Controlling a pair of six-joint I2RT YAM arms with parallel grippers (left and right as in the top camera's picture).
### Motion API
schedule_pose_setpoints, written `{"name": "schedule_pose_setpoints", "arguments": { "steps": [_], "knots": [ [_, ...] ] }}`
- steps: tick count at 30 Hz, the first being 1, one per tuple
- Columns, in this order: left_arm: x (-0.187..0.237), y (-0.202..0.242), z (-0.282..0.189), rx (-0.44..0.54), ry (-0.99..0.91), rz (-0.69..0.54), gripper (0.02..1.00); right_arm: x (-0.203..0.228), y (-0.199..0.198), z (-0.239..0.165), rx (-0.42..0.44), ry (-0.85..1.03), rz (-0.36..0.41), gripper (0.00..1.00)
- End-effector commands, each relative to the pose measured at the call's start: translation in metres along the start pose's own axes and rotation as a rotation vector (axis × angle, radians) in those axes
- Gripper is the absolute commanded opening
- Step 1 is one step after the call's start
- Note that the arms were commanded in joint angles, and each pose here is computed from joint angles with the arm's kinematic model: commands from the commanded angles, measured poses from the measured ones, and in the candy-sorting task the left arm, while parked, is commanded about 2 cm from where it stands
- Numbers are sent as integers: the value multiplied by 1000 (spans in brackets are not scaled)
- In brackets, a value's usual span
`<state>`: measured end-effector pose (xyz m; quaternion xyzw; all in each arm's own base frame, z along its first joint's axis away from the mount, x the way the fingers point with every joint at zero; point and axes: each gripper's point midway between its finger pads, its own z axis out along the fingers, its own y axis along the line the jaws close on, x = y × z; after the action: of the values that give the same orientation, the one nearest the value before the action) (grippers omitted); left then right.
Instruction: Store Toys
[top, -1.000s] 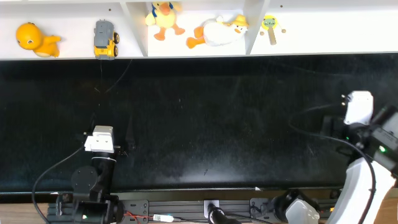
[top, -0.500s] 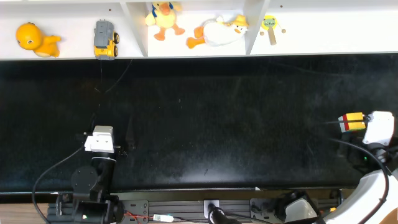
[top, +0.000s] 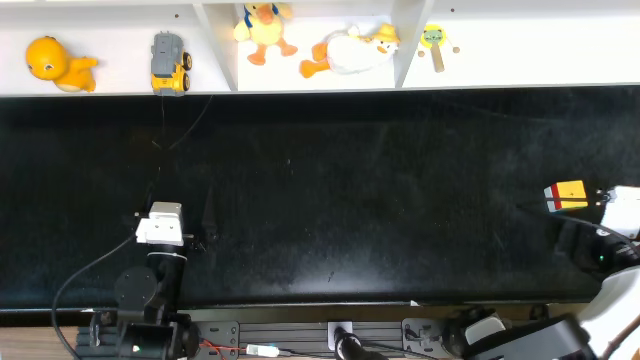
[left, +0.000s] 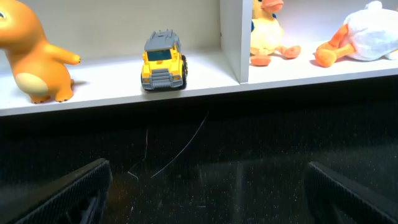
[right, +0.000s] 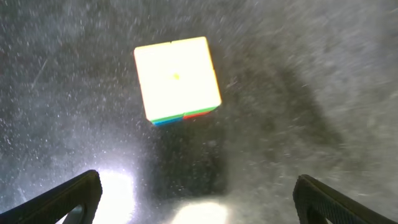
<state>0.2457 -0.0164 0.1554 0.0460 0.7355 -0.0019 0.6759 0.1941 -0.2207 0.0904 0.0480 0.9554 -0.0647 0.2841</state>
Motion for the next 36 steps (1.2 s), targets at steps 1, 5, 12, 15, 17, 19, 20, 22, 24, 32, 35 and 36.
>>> {"name": "schedule_pose_setpoints", "arguments": {
  "steps": [1, 5, 12, 15, 17, 19, 20, 22, 24, 32, 35, 36],
  "knots": [
    [0, 2, 0, -9, -6, 18, 998, -15, -2, 6, -30, -14, -40, 998],
    [0, 2, 0, -9, -6, 18, 998, -15, -8, 16, -25, -1, -46, 998],
    [0, 2, 0, -9, -6, 18, 993, -30, -16, 20, -11, -24, -76, 998],
    [0, 2, 0, -9, -6, 18, 996, -39, -19, 23, -17, -23, -100, 996],
    [0, 2, 0, -9, -6, 18, 998, -44, -22, 27, -9, -8, -115, 998],
    [0, 2, 0, -9, -6, 18, 998, -45, -21, 30, -20, 17, -135, 996],
    [0, 2, 0, -9, -6, 18, 996, -43, -15, 32, -43, 33, -143, 998],
    [0, 2, 0, -9, -6, 18, 996, -36, -3, 36, -91, 64, -169, 998],
    [0, 2, 0, -9, -6, 18, 998, -34, 2, 36, -109, 75, -166, 996],
    [0, 2, 0, -9, -6, 18, 998, -32, -8, 38, -63, 100, -198, 993],
    [0, 2, 0, -9, -6, 18, 998, -29, -11, 43, -59, 110, -198, 996],
    [0, 2, 0, -9, -6, 18, 996, -28, -10, 45, -65, 114, -197, 998]
  ]
}}
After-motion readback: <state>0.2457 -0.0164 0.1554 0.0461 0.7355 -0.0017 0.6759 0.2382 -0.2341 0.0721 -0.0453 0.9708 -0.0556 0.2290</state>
